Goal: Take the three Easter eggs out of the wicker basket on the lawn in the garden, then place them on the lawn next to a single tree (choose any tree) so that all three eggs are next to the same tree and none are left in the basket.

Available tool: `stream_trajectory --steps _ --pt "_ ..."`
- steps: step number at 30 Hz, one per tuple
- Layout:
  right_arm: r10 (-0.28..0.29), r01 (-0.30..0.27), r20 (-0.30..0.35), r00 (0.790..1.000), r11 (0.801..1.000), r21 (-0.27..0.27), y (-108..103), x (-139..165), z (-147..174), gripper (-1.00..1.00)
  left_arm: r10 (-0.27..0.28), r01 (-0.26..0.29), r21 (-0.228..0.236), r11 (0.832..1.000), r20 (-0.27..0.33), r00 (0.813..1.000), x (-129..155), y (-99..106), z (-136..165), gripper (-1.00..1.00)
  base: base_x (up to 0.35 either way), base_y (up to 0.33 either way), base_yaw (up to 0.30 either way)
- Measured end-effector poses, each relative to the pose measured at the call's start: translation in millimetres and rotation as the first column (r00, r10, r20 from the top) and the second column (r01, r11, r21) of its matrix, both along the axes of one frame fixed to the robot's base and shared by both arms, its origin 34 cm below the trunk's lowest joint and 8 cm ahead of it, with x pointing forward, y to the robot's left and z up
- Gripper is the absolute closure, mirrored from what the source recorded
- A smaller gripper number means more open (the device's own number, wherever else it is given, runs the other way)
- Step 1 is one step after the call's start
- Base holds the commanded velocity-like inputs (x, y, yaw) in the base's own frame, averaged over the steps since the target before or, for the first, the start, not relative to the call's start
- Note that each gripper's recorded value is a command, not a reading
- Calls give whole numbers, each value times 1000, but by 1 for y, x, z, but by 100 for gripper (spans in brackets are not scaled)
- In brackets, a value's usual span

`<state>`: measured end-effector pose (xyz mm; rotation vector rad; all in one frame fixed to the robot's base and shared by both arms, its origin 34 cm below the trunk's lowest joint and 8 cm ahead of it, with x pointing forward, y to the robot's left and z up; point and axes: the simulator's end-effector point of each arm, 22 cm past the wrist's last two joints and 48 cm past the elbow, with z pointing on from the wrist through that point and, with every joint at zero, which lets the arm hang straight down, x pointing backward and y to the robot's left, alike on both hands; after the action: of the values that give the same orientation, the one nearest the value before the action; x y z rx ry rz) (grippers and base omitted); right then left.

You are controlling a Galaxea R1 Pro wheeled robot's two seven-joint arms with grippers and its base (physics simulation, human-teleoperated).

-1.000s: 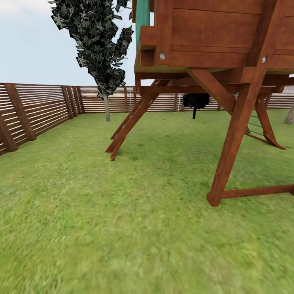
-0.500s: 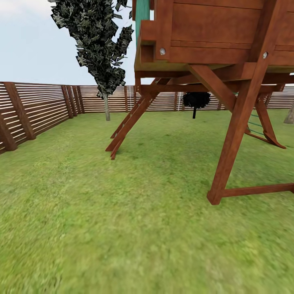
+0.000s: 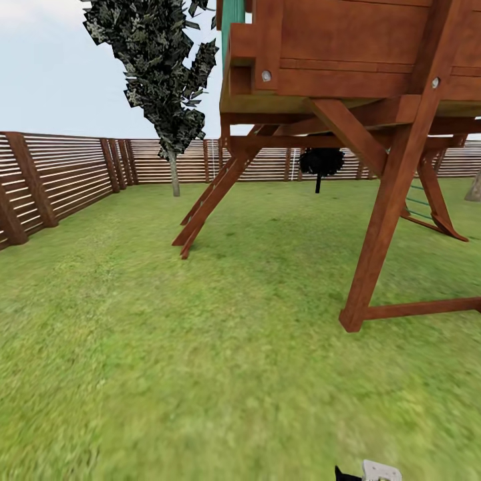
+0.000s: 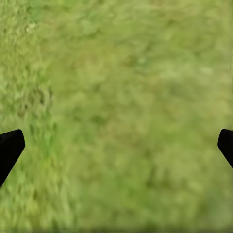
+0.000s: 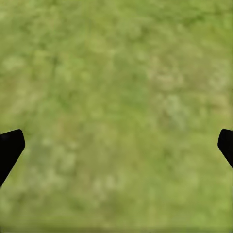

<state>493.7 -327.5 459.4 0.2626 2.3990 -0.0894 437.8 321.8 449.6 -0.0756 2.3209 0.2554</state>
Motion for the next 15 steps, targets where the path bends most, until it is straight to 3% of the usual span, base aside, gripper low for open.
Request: stream_trajectory --steps 7,15 --pt "6 -6 3 1000 1000 0 2 -1 -14 -100 -3 3 -13 1000 -34 999 -15 -10 -24 -100 0 0 0" --pt "8 -8 9 1000 1000 0 3 -3 -29 -100 -4 4 -16 1000 -33 999 -18 -11 -40 -100 0 0 0"
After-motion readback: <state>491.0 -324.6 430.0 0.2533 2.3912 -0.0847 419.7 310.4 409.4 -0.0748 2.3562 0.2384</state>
